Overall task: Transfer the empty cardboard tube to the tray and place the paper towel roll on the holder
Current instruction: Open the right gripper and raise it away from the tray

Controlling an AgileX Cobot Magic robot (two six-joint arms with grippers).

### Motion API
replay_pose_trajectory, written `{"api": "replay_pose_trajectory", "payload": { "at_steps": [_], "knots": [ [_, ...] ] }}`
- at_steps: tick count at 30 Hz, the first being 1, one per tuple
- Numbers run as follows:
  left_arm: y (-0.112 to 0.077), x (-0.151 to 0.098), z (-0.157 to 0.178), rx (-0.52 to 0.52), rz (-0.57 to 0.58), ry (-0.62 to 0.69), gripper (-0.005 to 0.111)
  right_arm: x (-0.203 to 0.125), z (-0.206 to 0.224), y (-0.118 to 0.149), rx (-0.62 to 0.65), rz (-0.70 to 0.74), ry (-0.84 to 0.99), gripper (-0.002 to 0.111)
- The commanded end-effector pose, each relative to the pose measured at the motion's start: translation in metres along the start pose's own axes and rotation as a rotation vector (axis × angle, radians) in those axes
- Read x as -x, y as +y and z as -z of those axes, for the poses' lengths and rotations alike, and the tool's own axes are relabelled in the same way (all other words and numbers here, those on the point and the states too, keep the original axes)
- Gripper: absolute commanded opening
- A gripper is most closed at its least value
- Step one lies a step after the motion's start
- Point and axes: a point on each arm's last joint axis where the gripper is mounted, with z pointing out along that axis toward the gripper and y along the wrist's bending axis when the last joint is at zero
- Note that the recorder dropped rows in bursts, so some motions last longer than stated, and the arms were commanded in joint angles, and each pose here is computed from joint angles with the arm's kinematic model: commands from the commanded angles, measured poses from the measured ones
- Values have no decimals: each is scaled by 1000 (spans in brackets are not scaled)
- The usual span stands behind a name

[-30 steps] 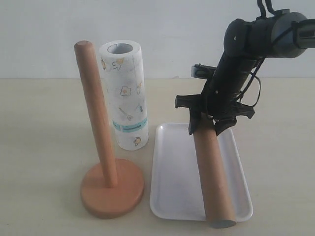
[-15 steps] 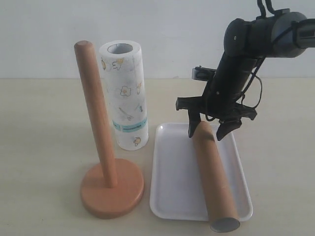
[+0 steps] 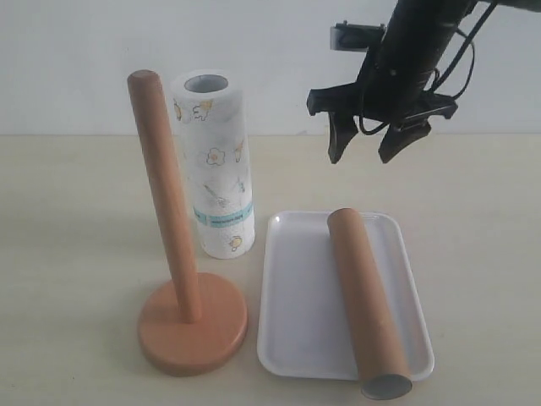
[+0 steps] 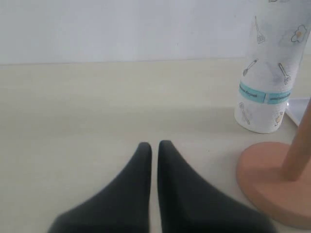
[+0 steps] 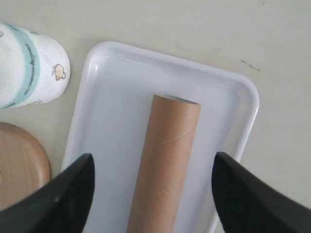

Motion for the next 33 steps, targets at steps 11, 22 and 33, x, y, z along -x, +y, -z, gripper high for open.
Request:
{"api": "replay_pose_trajectory", "payload": {
  "at_steps": [11,22,33],
  "knots": [
    [0,-1,0,3,11,-1,4,0,37,-21,-251,167,-88,0],
    [0,-1,0,3,11,-1,4,-22,92,-26,-303,164,-186,0],
    [0,-1,0,3,11,-1,4,-123,123,-75,-327,22,-389,0]
  ]
}}
